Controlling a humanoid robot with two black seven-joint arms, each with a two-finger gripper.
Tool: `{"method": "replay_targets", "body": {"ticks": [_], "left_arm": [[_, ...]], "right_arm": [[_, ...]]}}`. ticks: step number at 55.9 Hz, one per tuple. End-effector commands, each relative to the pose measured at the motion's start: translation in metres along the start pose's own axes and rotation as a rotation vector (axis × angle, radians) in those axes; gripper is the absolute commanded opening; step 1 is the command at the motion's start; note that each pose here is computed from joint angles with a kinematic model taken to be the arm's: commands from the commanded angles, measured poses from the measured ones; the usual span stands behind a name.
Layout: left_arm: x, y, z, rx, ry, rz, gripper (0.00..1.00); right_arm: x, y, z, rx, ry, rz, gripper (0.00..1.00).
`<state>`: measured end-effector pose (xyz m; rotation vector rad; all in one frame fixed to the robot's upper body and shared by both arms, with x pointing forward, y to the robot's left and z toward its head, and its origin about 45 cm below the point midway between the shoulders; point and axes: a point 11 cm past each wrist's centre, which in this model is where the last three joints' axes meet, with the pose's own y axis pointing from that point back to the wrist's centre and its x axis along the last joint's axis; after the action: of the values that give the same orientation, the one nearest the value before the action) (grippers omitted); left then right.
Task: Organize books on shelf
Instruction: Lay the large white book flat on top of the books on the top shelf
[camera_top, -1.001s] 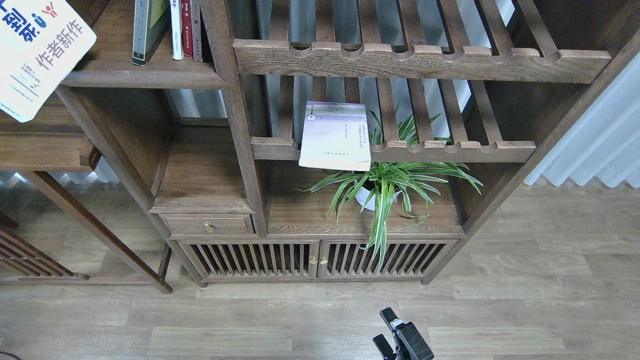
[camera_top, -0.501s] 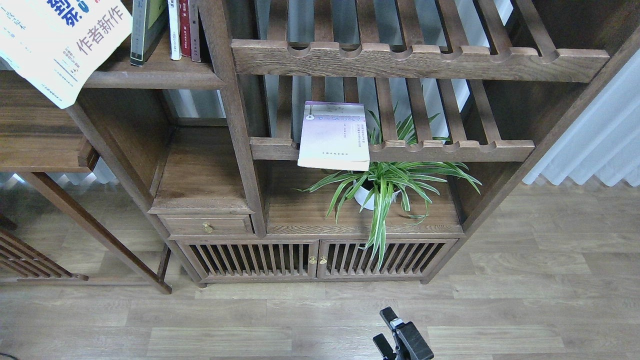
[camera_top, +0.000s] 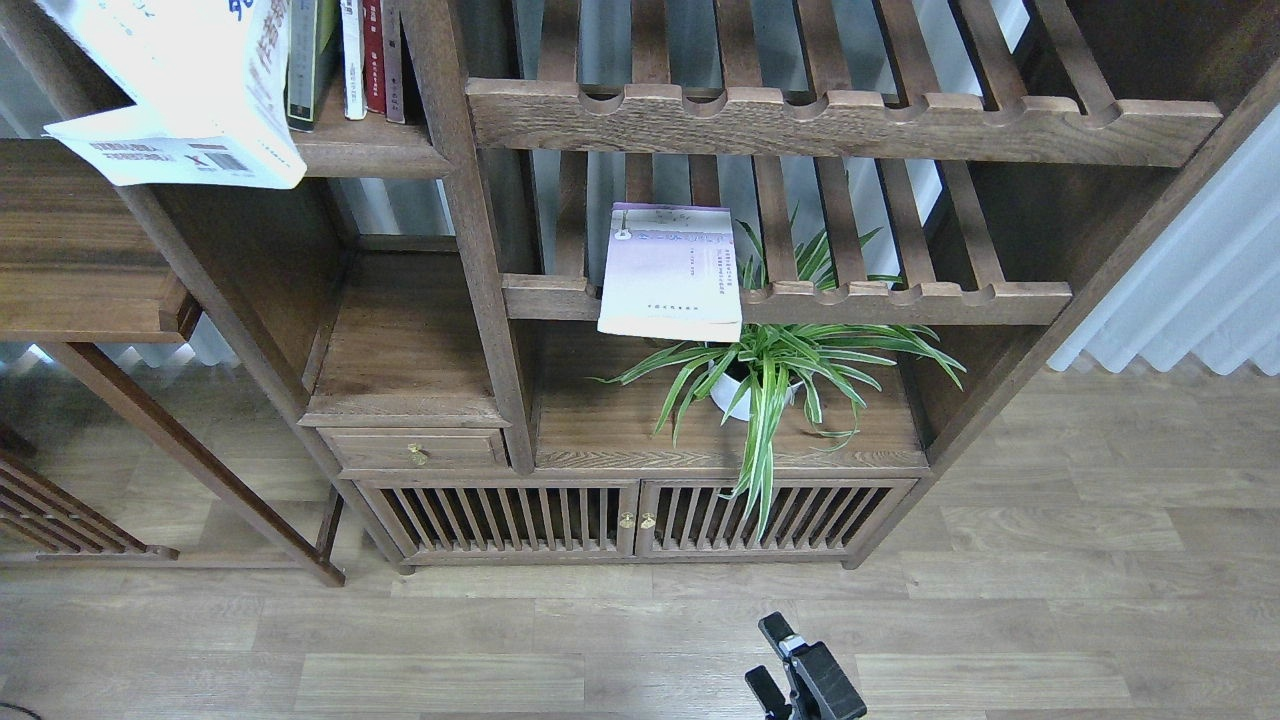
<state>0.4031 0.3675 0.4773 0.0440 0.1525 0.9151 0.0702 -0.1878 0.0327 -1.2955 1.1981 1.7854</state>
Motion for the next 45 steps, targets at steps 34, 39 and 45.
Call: {"method": "replay_targets", "body": {"ticks": [34,39,45], "left_arm": [[0.042,0.011,-0.005,0.0,0.015,0.137,0.16],[0.039,0.001,-0.01,-0.001,0.026,0.12,0.15],[0.033,-0.011,-0.01,-0.006,0.017,0.1,0.15]], "right_arm": [[0.001,0.002,-0.001,0.004,0.0,0.006,0.99],[0.001,0.002,-0.001,0.004,0.0,0.005,0.99],[0.001,0.001,0.0,0.001,-0.001,0.003,0.99]]}}
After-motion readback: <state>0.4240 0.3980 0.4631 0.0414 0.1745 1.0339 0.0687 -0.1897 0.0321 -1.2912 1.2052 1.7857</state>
